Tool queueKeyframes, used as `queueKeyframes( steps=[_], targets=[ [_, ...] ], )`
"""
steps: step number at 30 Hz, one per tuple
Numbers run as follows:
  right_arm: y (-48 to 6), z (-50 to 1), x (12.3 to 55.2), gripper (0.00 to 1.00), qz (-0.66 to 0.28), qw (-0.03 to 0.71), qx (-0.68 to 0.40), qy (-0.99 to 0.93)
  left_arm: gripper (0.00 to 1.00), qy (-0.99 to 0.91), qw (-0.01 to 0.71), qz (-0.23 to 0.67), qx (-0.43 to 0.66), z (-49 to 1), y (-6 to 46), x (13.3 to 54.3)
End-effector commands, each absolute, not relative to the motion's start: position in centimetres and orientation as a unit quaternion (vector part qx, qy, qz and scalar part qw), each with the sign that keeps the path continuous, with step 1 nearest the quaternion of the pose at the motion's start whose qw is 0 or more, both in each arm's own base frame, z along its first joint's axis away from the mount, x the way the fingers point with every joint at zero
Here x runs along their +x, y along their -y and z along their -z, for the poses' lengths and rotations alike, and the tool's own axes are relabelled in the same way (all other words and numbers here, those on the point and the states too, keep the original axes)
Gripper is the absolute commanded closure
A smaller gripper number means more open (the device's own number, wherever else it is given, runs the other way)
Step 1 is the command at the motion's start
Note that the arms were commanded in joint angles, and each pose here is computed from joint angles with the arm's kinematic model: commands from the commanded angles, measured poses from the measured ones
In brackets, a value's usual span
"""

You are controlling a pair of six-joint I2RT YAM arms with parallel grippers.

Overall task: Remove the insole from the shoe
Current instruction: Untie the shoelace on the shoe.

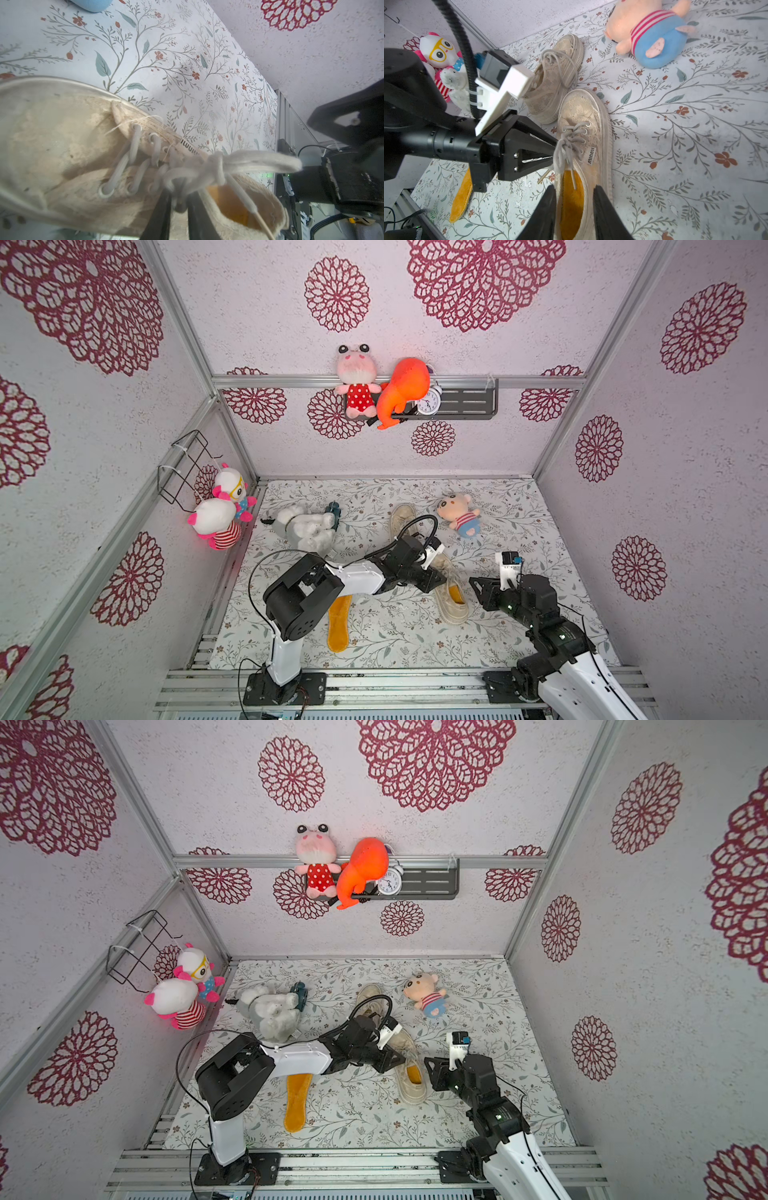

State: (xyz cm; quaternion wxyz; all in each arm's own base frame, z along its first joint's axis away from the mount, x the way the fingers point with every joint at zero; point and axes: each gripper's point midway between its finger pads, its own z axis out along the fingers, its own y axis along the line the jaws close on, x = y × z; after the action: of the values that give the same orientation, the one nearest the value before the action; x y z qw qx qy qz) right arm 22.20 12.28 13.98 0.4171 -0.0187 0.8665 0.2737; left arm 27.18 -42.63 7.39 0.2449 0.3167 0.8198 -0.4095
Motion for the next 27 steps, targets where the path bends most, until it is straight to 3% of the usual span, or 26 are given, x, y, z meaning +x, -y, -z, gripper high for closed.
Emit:
queueKeyframes(
  steps=[1,12,27],
  targets=[
    [-13.2,-13.6,22.3,0.67,-0.300,0.407,-0.017,-0.862,0.81,-0.820,0.249,0.406,0.318,-7.3,43.2,27.5],
    [-15.0,-10.7,23.0,0.70,-0.324,0.354,-0.028,-0.877,0.81,-0.825,0.247,0.401,0.313,-7.1,43.1,27.6],
    [-15.4,-12.0,24.0,0.73,-0.333,0.384,-0.039,-0.860,0.81,-0.836,0.230,0.386,0.315,-5.1,42.9,27.3]
  ],
)
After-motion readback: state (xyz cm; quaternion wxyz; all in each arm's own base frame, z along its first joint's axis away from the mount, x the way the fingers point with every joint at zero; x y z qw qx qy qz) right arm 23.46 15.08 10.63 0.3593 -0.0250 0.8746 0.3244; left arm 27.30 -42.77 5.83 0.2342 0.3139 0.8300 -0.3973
